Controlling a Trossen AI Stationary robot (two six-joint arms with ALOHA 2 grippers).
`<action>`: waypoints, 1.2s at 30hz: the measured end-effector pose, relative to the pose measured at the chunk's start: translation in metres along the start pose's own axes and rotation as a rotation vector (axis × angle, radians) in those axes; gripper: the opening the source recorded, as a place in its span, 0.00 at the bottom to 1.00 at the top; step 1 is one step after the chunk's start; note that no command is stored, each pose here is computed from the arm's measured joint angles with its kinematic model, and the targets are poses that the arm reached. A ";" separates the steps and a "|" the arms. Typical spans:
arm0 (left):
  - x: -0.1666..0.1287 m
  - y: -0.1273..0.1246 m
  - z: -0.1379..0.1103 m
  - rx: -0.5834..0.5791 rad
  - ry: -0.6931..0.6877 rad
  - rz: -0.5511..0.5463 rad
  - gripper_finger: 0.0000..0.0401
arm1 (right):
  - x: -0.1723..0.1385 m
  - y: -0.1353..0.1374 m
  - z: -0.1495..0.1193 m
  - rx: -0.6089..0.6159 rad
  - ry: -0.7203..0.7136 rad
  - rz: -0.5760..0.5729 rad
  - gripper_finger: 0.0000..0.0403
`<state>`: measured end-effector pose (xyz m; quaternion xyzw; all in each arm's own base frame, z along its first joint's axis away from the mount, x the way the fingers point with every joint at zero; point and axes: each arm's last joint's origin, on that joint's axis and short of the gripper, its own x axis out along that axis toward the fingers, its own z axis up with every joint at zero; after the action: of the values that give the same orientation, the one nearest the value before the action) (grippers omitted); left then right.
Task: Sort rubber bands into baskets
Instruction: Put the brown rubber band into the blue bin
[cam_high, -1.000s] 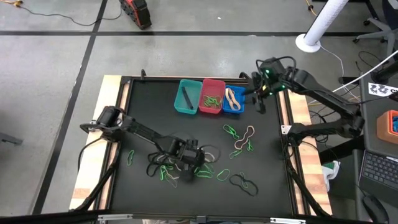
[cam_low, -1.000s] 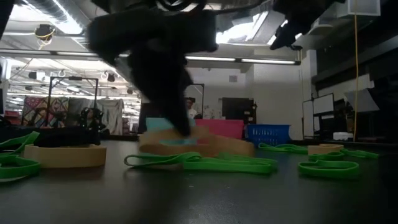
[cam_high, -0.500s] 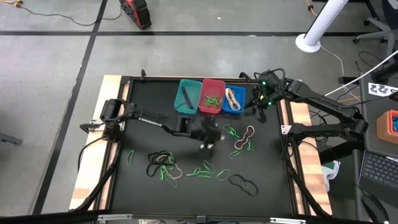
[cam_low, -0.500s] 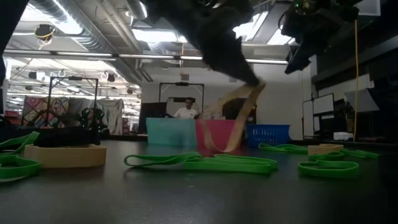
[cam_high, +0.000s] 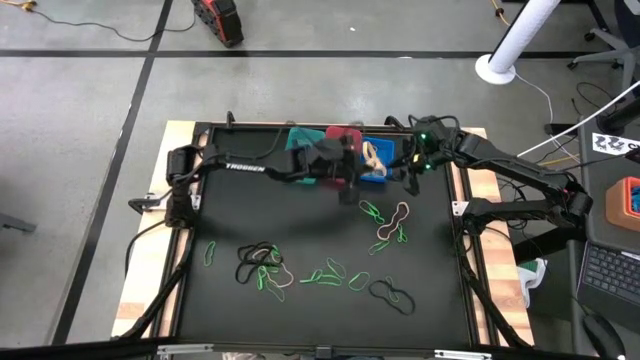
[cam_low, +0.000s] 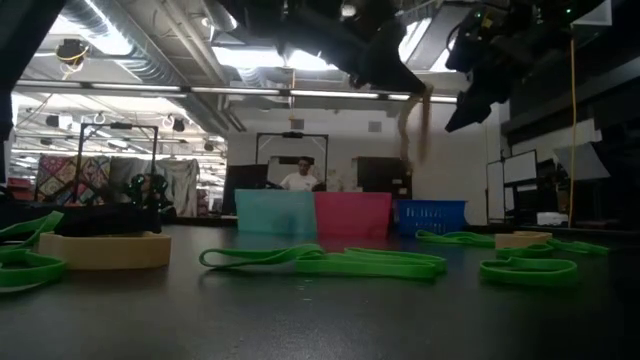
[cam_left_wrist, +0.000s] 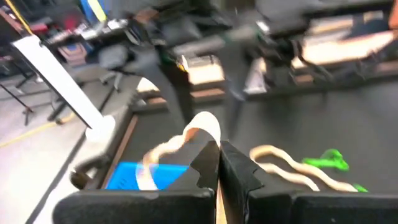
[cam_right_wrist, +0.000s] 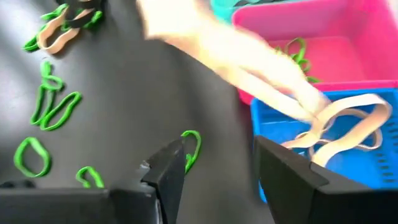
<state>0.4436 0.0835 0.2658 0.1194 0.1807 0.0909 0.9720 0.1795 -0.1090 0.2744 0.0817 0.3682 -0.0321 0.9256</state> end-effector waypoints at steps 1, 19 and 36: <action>0.000 0.007 -0.001 -0.009 -0.014 0.005 0.00 | 0.000 0.000 0.001 -0.003 -0.005 -0.009 0.47; 0.007 0.057 -0.004 -0.078 -0.210 0.057 0.00 | 0.000 -0.001 0.002 -0.001 -0.012 -0.029 0.47; 0.053 0.041 -0.063 -0.145 -0.085 0.024 0.02 | 0.000 -0.001 0.001 0.000 -0.011 -0.029 0.47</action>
<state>0.4630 0.1468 0.2021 0.0547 0.1307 0.1100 0.9838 0.1804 -0.1104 0.2752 0.0762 0.3644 -0.0457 0.9270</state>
